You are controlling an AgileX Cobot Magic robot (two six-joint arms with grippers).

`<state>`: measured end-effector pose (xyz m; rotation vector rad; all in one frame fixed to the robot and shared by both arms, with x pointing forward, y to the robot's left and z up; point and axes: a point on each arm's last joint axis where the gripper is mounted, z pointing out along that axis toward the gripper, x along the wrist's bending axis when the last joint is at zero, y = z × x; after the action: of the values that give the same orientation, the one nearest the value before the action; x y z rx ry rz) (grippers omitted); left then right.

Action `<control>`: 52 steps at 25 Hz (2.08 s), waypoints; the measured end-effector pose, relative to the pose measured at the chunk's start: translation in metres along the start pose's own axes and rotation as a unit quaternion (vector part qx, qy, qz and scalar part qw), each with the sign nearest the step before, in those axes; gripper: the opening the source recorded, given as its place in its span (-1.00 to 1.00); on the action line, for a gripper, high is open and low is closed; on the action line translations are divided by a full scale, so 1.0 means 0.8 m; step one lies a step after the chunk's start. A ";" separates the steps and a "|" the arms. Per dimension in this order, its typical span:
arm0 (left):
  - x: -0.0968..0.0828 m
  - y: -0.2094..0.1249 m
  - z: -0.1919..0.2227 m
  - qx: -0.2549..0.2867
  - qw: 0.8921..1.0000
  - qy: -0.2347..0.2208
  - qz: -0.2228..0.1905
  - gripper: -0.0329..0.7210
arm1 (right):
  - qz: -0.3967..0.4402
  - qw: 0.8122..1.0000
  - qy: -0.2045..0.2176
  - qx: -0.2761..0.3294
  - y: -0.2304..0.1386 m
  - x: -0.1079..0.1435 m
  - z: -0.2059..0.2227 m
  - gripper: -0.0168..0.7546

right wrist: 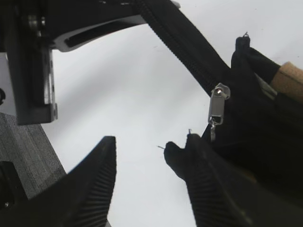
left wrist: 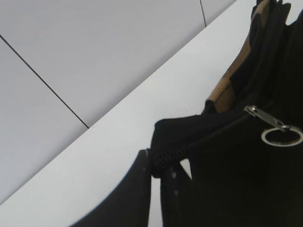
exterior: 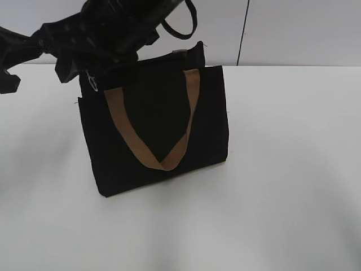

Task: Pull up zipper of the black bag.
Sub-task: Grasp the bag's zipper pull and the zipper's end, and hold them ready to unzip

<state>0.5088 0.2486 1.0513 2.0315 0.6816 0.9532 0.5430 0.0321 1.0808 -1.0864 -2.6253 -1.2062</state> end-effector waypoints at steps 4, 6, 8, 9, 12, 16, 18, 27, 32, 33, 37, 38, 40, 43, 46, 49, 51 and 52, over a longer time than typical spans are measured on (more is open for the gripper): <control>0.000 0.003 -0.004 -0.005 1.000 0.004 0.002 -0.86 | 0.021 1.000 -0.002 0.004 -0.004 -0.005 0.015 -0.03; 0.000 0.003 -0.005 -0.005 1.000 0.004 0.003 -0.86 | 0.026 1.000 -0.003 0.008 -0.005 -0.007 0.020 -0.03; 0.000 0.003 -0.005 -0.005 1.000 0.004 0.003 -0.86 | 0.030 0.999 -0.003 0.012 -0.007 -0.008 0.024 -0.03; 0.000 0.003 -0.005 -0.005 1.000 0.004 0.003 -0.86 | 0.030 0.999 -0.004 0.013 -0.008 -0.009 0.026 -0.03; 0.000 0.003 -0.005 -0.005 1.000 0.004 0.003 -0.86 | 0.033 0.999 -0.005 0.016 -0.009 -0.011 0.029 -0.05; 0.000 0.003 -0.005 -0.005 1.000 0.004 0.003 -0.86 | 0.037 0.999 -0.007 0.020 -0.012 -0.015 0.038 -0.18; 0.000 0.003 -0.005 -0.005 1.000 0.004 0.003 -0.86 | 0.037 0.999 -0.007 0.022 -0.013 -0.015 0.039 -0.20; 0.000 0.003 -0.005 -0.006 1.000 0.004 0.002 -0.86 | 0.016 1.000 -0.016 0.014 -0.006 -0.008 0.016 -0.19; 0.000 0.003 -0.005 -0.006 1.000 0.004 0.002 -0.86 | 0.010 0.999 -0.029 0.016 -0.007 -0.012 0.016 -0.08; 0.000 0.003 -0.005 -0.006 1.000 0.004 0.002 -0.86 | 0.010 0.999 -0.032 0.016 -0.007 -0.012 0.015 -0.07; 0.000 0.004 -0.005 -0.006 1.000 0.004 0.002 -0.86 | 0.024 0.999 -0.039 0.018 -0.007 -0.022 0.018 -0.06; 0.000 0.004 -0.005 -0.006 1.000 0.004 0.002 -0.86 | 0.026 0.999 -0.039 0.020 -0.008 -0.023 0.020 -0.06; 0.000 0.004 -0.005 -0.006 1.000 0.004 0.002 -0.86 | 0.030 0.999 -0.041 0.020 -0.009 -0.026 0.023 -0.06; 0.000 0.004 -0.005 -0.007 1.000 0.003 0.002 -0.86 | 0.033 0.999 -0.041 0.009 -0.006 -0.028 0.022 -0.06; -0.002 0.005 -0.005 -0.012 1.000 -0.005 0.002 -0.86 | 0.034 0.999 -0.042 0.006 -0.006 -0.029 0.025 -0.06; -0.003 0.006 -0.005 -0.015 1.000 -0.009 0.002 -0.86 | 0.037 0.998 -0.044 0.014 -0.011 -0.034 0.037 -0.06; -0.003 0.006 -0.005 -0.015 1.000 -0.010 0.002 -0.86 | 0.039 0.998 -0.046 0.014 -0.013 -0.038 0.044 -0.06; -0.003 0.006 -0.005 -0.015 1.000 -0.010 0.002 -0.86 | 0.040 0.998 -0.047 0.011 -0.013 -0.039 0.047 -0.07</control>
<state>0.5050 0.2460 1.0556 2.0137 0.6495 0.9387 0.5687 0.0352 1.0383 -1.2604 -2.6281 -1.1337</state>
